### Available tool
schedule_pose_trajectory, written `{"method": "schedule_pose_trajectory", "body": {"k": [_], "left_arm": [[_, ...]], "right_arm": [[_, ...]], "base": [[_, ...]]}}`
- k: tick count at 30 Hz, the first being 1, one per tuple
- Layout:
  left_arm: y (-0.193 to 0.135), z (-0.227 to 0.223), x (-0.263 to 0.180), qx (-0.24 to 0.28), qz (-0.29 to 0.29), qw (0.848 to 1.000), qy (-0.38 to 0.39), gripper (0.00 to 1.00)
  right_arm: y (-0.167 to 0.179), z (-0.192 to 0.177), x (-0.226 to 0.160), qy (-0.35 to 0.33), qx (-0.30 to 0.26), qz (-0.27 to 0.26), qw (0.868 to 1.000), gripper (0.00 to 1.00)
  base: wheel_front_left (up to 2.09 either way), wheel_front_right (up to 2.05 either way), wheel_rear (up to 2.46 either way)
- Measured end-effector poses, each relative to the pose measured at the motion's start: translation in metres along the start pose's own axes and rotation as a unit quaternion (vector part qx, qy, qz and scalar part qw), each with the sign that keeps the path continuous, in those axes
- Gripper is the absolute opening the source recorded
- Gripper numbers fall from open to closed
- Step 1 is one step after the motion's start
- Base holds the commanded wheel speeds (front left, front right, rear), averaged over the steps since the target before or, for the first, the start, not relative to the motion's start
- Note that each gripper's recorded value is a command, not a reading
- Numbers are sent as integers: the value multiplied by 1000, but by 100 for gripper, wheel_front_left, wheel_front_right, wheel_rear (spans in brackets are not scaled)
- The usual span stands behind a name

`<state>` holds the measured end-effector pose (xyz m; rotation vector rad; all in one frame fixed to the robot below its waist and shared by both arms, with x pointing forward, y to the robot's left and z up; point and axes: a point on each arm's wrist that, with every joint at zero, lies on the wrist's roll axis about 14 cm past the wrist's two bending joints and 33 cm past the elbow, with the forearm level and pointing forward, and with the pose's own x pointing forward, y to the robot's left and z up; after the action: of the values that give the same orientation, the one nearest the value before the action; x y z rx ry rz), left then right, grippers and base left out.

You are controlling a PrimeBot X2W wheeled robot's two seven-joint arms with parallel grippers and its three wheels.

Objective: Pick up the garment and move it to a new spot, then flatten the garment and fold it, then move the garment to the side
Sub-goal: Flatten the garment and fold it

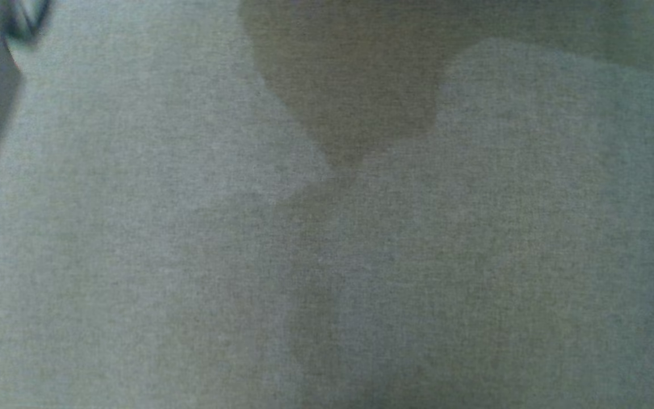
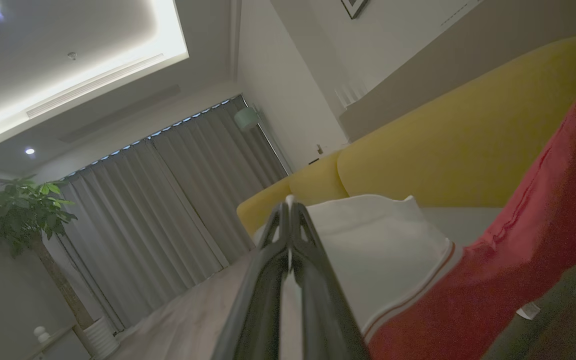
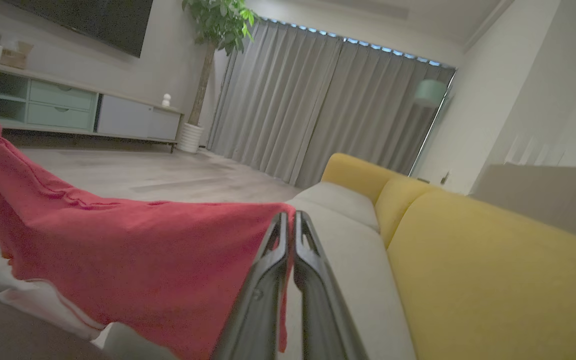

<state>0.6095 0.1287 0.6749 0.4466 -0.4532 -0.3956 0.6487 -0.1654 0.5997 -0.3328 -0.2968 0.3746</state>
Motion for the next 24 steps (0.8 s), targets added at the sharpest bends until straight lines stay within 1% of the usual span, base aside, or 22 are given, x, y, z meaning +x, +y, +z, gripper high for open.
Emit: {"method": "schedule_pose_trajectory", "body": {"k": [2, 4, 5, 8, 9, 12, 15, 18, 21, 24], "left_arm": [[-11, -22, -24, -19, -3, 999, 29, 0], [-25, -31, -46, -31, -14, 998, 47, 0], [-35, -33, -68, -46, -20, 997, 57, 0], [-57, -35, -107, -71, -44, 993, 81, 0], [-73, -41, -140, -85, -59, 989, 108, 0], [-97, -46, -193, -101, -70, 981, 152, 0], [-123, -38, -232, -123, -78, 974, 175, 0], [-146, -27, -264, -157, -77, 965, 194, 0], [-170, -20, -296, -181, -90, 955, 218, 0], [-185, -11, -312, -217, -96, 944, 229, 0]], "right_arm": [[14, -22, -12, 28, 20, 10, 999, 0], [23, -37, -30, 54, 39, 15, 998, 0], [27, -48, -51, 78, 52, 16, 995, 0], [34, -59, -87, 113, 74, 18, 991, 0], [42, -63, -113, 133, 88, 20, 987, 0], [51, -62, -151, 153, 106, 17, 982, 0], [55, -55, -184, 161, 119, 6, 980, 0], [61, -51, -218, 172, 133, -8, 976, 0], [67, -53, -255, 193, 136, -15, 972, 0], [72, -58, -283, 214, 140, -22, 966, 0]], "base": [[0, 0, 0], [0, 0, 0], [0, 0, 0], [0, 0, 0], [0, 0, 0], [0, 0, 0], [0, 0, 0], [0, 0, 0], [0, 0, 0], [0, 0, 0]]}}
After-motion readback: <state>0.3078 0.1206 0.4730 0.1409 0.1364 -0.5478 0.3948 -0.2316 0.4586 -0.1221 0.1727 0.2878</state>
